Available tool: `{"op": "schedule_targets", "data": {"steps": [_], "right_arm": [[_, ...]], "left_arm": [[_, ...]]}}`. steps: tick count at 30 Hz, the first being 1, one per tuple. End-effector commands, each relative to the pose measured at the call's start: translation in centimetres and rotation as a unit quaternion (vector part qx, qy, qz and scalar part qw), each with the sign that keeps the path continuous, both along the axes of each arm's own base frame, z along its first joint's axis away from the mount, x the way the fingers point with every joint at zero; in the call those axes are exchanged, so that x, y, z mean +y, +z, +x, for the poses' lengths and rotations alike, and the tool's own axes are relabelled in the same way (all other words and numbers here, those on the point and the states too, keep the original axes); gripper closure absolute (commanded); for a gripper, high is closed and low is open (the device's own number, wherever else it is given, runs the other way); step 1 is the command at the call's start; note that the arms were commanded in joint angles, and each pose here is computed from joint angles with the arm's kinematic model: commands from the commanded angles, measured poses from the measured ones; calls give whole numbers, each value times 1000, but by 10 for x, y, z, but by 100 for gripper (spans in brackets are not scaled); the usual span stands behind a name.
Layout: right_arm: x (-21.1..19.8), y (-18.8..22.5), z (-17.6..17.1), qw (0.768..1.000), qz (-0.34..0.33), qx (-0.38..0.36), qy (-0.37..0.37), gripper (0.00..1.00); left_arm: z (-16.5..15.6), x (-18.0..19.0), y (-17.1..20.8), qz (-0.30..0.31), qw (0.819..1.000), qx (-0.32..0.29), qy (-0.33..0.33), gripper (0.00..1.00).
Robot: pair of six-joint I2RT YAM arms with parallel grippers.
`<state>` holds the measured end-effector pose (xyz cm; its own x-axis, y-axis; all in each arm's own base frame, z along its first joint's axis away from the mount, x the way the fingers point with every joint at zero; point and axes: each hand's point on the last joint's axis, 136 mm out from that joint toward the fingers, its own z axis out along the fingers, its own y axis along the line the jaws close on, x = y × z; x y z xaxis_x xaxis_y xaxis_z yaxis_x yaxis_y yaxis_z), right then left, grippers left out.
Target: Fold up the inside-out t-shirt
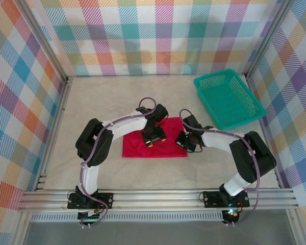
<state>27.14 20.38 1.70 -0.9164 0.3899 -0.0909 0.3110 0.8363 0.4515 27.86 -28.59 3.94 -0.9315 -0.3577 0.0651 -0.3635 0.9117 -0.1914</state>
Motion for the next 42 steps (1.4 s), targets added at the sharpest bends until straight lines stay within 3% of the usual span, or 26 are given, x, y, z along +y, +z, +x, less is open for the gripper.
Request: {"op": "schedule_targets", "data": {"steps": [1,5,11,19,24,28,31,35,39,42], "right_arm": [[-15,-30,-19,998,-34,47,-12,96],[-15,-22,-16,998,-38,41,-7,96],[-9,15,-2,1000,-31,2,5,94],[20,53,45,998,-19,-49,36,87],[38,35,82,998,-30,-27,57,87],[34,7,96,997,-49,15,55,87],[19,-7,82,996,-67,43,46,88],[0,-12,20,995,-68,65,31,88],[10,6,-43,997,-59,30,36,89],[21,35,-42,998,-39,-24,52,82]], "left_arm": [[-11,60,9,41,998,-2,51,41],[-28,120,16,66,994,-2,88,41],[-29,157,55,93,988,-53,109,39],[-14,109,65,22,992,-73,100,39],[-10,58,50,-10,996,-56,68,39],[-11,60,21,22,998,-23,53,40],[-6,86,4,70,996,-9,49,40],[14,130,-4,129,990,-6,49,40],[54,149,16,117,991,-18,61,41],[80,143,48,104,991,-57,54,40]]}}
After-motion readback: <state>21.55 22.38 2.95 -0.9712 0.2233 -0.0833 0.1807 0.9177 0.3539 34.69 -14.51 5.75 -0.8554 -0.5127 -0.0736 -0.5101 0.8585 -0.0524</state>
